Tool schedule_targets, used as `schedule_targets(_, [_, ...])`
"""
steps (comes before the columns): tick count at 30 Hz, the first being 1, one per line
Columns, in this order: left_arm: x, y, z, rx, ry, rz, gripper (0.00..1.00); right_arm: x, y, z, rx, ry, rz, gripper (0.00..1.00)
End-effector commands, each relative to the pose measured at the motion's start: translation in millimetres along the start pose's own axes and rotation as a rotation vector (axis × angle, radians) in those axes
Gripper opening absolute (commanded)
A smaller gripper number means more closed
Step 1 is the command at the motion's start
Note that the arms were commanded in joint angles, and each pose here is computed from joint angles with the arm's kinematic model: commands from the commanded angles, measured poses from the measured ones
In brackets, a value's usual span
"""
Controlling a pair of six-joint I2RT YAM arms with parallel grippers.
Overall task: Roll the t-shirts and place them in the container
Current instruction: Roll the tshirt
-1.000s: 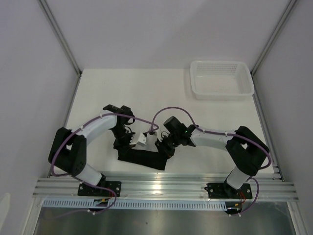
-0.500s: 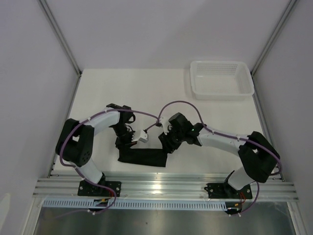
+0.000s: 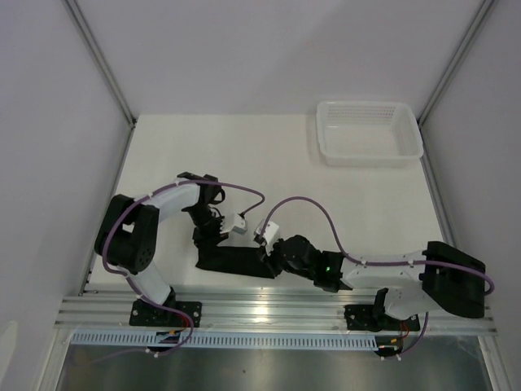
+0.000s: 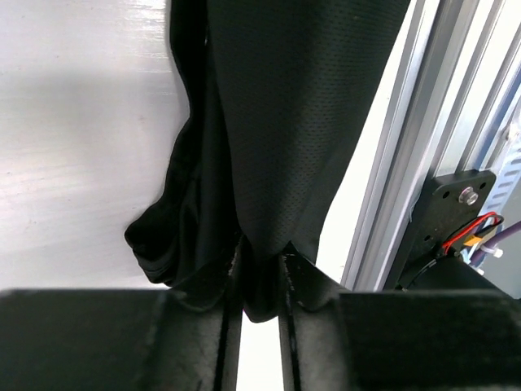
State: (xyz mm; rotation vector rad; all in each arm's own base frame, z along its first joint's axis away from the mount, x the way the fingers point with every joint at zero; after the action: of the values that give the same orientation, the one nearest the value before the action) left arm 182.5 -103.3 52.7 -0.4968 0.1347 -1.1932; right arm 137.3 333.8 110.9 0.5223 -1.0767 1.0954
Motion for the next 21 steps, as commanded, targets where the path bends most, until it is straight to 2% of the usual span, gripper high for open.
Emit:
schedule_targets(1, [6.7, 9.6, 4.8, 0.033, -0.032, 0.02, 0.23, 58.0, -11.3, -19.8, -0.099, -0.248, -0.066, 0.15])
schedule_targets(5, [5.6, 11.1, 1.8, 0.034, -0.026, 0.05, 0.24, 43.2, -8.1, -35.4, -0.092, -0.231, -0.07, 0.1])
schedule_targets(10, [12.5, 20.7, 3.6, 0.079, -0.056, 0.086, 0.26, 8.6, -7.1, -44.6, -0.084, -0.161, -0.101, 0.09])
schedule_targets(12, [14.0, 25.0, 7.1, 0.114, -0.082, 0.109, 0.26, 4.3, -11.4, -43.0, -0.106, -0.183, -0.139, 0.09])
schedule_targets(21, [19.1, 29.5, 13.1, 0.177, -0.151, 0.137, 0.4, -38.2, -17.0, -41.8, -0.142, -0.126, -0.228, 0.09])
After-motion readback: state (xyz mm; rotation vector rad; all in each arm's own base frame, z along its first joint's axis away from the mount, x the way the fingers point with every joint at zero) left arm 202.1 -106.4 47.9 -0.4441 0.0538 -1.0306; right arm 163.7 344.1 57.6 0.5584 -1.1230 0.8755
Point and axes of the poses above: each gripper's point midway between its finger pads, its own z axis back along the fingers, its own y axis along the line the jaws close on, x = y × z, the point moved 2 cm from there along z, back along the fingers, and after that the axes turned 13 degrees about z, right-handed, at the moved point
